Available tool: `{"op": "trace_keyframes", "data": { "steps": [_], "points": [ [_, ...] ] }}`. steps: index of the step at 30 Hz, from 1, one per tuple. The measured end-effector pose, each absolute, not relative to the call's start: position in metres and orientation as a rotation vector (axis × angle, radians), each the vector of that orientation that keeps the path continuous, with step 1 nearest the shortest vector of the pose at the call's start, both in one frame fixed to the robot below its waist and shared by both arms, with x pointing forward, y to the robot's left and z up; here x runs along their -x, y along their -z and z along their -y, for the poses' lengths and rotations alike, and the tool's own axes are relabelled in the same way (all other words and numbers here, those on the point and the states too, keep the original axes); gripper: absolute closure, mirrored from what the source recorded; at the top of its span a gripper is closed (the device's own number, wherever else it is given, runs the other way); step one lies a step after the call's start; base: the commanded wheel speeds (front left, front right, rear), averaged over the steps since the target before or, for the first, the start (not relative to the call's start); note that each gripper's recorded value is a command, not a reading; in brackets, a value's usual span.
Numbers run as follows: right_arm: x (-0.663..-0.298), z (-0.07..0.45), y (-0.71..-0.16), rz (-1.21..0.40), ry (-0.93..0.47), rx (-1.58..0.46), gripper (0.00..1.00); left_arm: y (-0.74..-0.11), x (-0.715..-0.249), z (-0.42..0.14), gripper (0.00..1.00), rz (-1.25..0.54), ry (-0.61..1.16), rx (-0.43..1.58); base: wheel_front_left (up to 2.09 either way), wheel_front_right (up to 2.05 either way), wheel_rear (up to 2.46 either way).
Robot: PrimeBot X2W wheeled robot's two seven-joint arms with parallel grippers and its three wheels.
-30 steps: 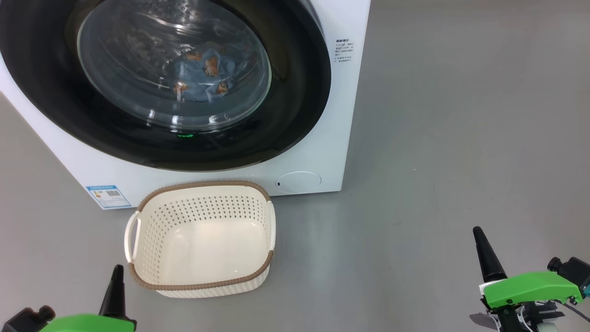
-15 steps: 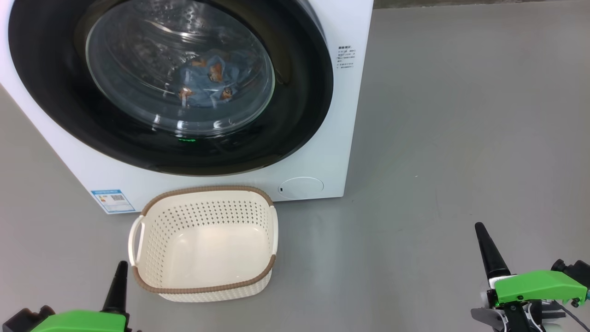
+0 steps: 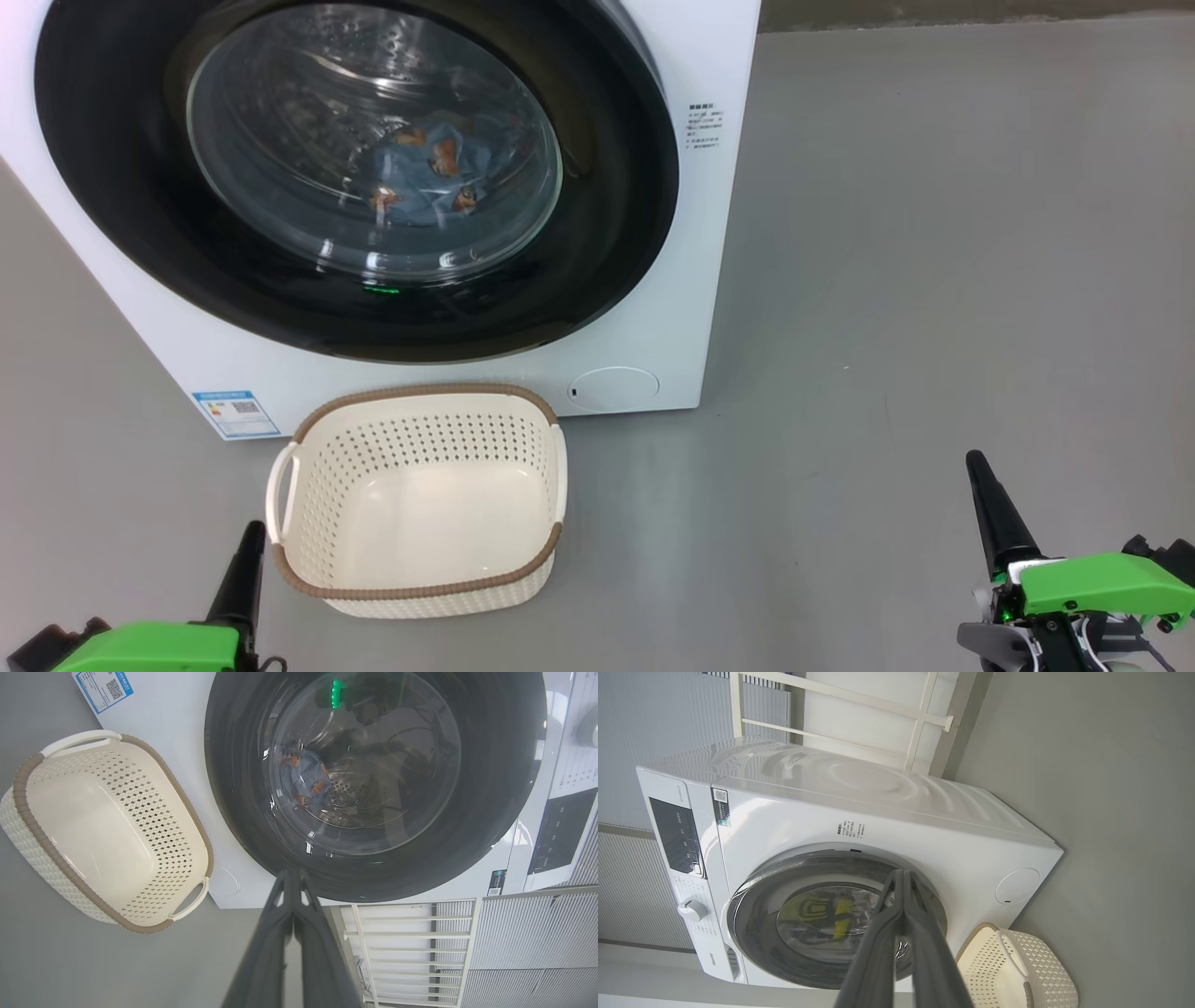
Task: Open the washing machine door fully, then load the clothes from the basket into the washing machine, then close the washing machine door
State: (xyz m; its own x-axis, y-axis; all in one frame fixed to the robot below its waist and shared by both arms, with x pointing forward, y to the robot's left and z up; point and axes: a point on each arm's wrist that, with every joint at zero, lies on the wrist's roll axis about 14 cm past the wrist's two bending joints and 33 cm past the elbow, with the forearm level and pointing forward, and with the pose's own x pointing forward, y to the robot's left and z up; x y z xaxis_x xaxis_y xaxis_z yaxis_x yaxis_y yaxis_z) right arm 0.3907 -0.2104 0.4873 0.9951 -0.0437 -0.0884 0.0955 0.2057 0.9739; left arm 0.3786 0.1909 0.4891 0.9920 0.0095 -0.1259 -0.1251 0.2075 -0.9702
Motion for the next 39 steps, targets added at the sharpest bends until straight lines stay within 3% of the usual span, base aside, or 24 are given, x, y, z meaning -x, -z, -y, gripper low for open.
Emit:
{"op": "trace_keyframes", "data": {
  "steps": [21, 39],
  "points": [
    [-0.393, 0.208, -0.509, 0.008, 0.04, -1.577, 1.0, -0.508, -0.38, -0.187, 1.0, -0.081, -0.038, 1.573, 0.0, 0.0, 0.0],
    [-0.393, 0.206, -0.51, 0.0, 0.029, -1.568, 1.0, -0.509, -0.38, -0.187, 1.0, -0.078, -0.036, 1.574, 0.0, 0.0, 0.0]
  ]
}}
